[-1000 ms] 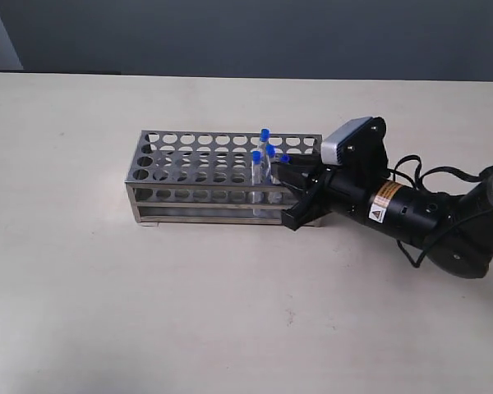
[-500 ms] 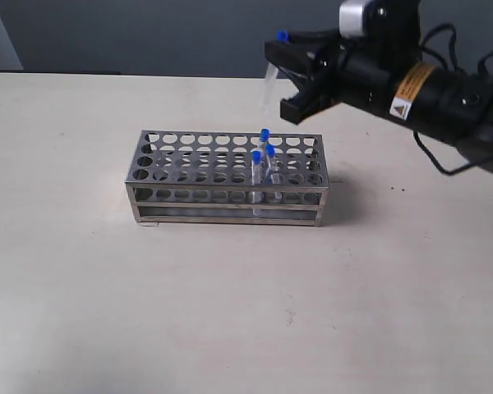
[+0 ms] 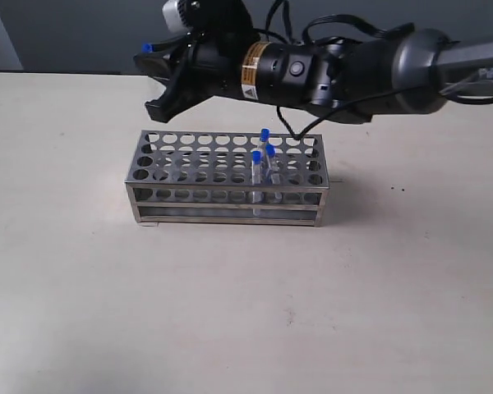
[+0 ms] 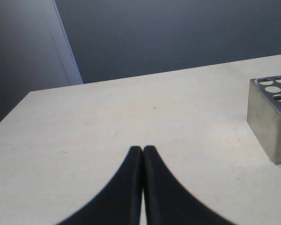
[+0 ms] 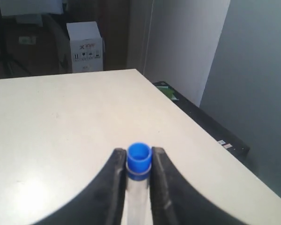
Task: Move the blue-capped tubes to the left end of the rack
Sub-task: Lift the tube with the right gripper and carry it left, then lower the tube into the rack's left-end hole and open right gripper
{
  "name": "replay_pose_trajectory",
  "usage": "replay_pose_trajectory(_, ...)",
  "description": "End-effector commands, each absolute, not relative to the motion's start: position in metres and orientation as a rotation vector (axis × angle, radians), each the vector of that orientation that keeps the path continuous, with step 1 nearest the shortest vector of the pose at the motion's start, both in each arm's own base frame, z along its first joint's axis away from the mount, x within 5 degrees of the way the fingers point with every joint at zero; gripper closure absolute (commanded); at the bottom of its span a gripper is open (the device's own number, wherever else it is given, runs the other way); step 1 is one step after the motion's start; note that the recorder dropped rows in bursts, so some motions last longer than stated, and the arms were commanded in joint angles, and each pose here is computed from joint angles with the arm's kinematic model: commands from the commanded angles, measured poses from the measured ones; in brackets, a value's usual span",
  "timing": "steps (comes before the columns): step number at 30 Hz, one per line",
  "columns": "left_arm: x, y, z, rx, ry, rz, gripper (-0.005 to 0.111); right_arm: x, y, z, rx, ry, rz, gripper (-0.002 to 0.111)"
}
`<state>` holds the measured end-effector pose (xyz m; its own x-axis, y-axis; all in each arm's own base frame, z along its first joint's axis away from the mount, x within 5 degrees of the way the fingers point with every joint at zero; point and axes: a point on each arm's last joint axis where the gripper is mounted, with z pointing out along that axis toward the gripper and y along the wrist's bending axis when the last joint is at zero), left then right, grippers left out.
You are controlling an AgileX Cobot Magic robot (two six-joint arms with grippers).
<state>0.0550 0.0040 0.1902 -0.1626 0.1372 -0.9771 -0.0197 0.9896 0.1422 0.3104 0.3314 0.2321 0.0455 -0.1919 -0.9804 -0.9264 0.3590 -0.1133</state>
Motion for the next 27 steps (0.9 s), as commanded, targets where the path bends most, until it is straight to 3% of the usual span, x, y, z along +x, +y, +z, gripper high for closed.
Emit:
replay_pose_trajectory(1, 0.055, 0.003, 0.192, 0.091, 1.718, 0.128, 0.106, 0.326, 0.348, 0.213, -1.052, 1.487, 0.807, 0.109)
replay_pose_trajectory(17, 0.055, 0.003, 0.192, 0.091, 1.718, 0.128, 0.106, 0.340, 0.372, 0.154, -1.072, 1.595, 0.819, 0.109)
replay_pose_trajectory(24, 0.055, 0.003, 0.192, 0.091, 1.718, 0.128, 0.106, 0.341, 0.371, 0.147, -1.083, 1.619, 0.797, 0.109)
replay_pose_trajectory(27, 0.055, 0.003, 0.192, 0.091, 1.718, 0.128, 0.106, 0.341, 0.371, 0.147, -1.080, 1.625, 0.795, 0.098)
